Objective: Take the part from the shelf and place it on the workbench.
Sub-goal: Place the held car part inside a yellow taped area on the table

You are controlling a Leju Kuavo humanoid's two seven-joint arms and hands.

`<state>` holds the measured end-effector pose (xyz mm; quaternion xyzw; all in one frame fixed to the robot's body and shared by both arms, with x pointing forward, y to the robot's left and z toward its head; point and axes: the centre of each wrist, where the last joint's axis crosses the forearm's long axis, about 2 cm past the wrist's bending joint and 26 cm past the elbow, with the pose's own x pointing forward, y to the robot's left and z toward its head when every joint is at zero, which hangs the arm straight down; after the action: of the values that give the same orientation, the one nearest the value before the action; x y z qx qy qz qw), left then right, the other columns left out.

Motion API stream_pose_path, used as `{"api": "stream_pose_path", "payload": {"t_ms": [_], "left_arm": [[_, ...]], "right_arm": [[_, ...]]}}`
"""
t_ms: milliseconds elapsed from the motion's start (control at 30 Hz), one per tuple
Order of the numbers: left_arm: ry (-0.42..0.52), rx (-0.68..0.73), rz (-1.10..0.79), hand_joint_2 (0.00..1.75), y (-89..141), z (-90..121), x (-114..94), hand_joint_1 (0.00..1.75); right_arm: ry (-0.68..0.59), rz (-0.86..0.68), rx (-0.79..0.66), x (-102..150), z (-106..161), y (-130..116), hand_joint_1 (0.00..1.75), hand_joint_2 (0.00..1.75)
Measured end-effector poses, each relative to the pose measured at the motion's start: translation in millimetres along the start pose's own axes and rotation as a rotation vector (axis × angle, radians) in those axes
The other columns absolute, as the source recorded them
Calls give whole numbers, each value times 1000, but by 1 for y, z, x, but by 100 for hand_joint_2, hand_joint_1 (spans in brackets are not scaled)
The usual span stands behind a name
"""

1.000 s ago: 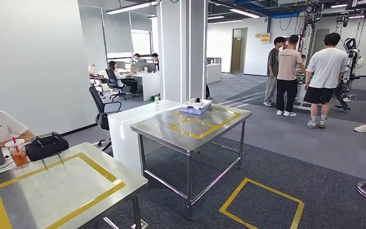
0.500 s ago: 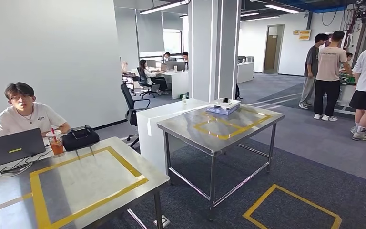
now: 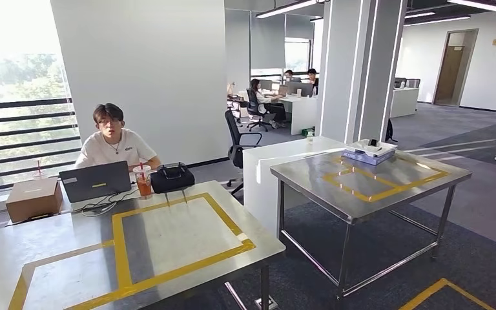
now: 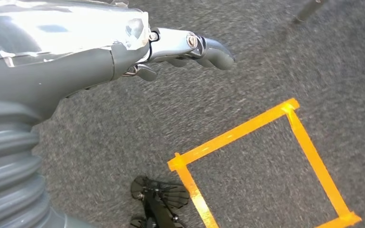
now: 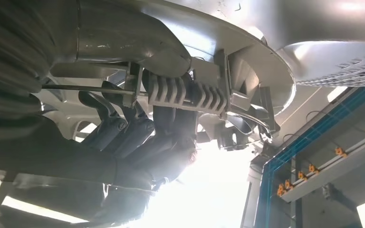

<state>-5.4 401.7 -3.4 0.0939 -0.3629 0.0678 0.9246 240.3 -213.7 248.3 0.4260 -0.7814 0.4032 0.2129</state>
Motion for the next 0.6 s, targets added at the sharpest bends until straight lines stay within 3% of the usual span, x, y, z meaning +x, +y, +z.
{"api": "stream_pose_path", "payload": {"t_ms": [300,600], "left_arm": [[5,-4,0,175,4,3,-2,0],[-8,-6,-29,175,-1,-8,-2,0]], "right_arm": [[-24,5,-2,0,3,2,168,175],[44,9,13,-5,13,6,168,175]]}}
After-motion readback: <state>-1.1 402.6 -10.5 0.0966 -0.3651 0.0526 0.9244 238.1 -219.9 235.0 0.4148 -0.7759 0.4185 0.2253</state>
